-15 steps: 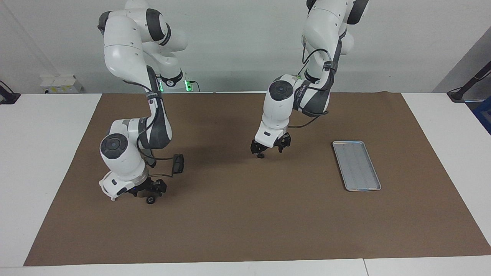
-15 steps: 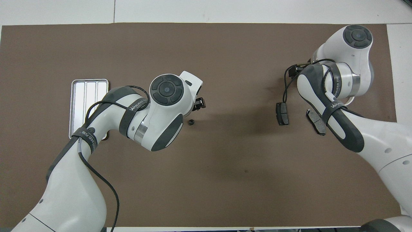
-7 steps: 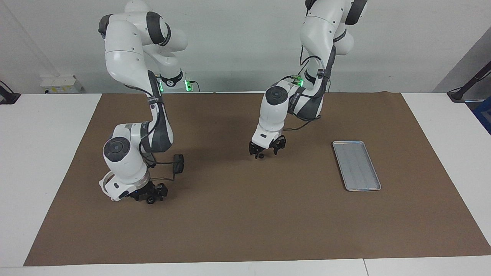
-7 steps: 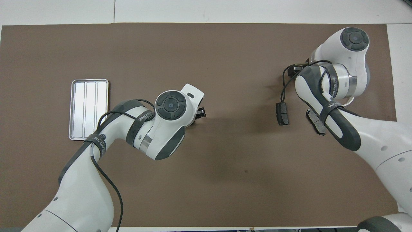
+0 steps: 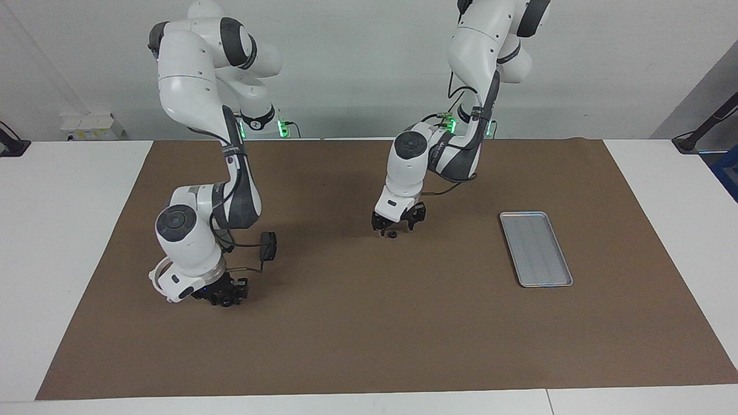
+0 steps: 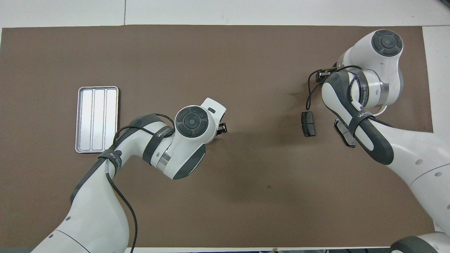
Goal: Pick bearing gear from pile to tray
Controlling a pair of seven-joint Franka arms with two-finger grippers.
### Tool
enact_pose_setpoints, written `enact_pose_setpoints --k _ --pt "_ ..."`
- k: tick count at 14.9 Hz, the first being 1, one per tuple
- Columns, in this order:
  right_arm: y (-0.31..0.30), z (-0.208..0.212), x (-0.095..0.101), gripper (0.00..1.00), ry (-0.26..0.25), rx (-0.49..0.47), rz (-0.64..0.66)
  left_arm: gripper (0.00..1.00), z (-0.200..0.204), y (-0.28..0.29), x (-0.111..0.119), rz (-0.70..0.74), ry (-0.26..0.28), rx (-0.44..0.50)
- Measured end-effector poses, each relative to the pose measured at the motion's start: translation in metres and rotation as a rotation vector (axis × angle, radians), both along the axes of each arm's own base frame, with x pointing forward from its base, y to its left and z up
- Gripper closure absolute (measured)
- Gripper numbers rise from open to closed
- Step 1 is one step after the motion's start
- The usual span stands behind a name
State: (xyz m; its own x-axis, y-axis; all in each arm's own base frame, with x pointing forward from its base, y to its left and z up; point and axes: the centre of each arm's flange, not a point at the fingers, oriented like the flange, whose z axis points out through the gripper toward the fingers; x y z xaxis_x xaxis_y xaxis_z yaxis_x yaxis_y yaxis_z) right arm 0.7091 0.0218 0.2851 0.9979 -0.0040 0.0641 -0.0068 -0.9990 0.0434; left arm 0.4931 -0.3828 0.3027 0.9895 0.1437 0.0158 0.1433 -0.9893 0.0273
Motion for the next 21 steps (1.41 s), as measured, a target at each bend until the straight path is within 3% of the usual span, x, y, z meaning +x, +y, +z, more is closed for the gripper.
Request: enact_pose_setpoints --k 4,9,12,16,20,21 --pt "-0.002 0.003 0.0 0.65 -0.004 0.0 -0.002 0.1 0.0 -0.009 -0.007 -0.001 0.0 -0.001" --pt "-0.002 0.003 0.0 0.65 -0.003 0.0 -0.003 0.1 0.0 -0.008 -0.006 -0.003 -0.011 0.005" --pt "-0.005 0.013 -0.003 0.65 0.049 -0.011 0.011 0.09 0.0 -0.005 -0.002 -0.01 -0.03 0.012" --pt "-0.004 0.107 -0.012 0.65 0.116 -0.036 0.056 0.08 -0.002 -0.003 -0.001 -0.012 -0.039 0.011" --pt "0.007 0.213 -0.042 0.65 0.183 -0.056 0.061 0.1 -0.007 -0.001 -0.003 -0.011 -0.04 0.01" --pt "0.009 0.235 -0.05 0.65 0.183 -0.056 0.062 0.18 -0.007 -0.001 -0.002 -0.011 -0.043 0.007"
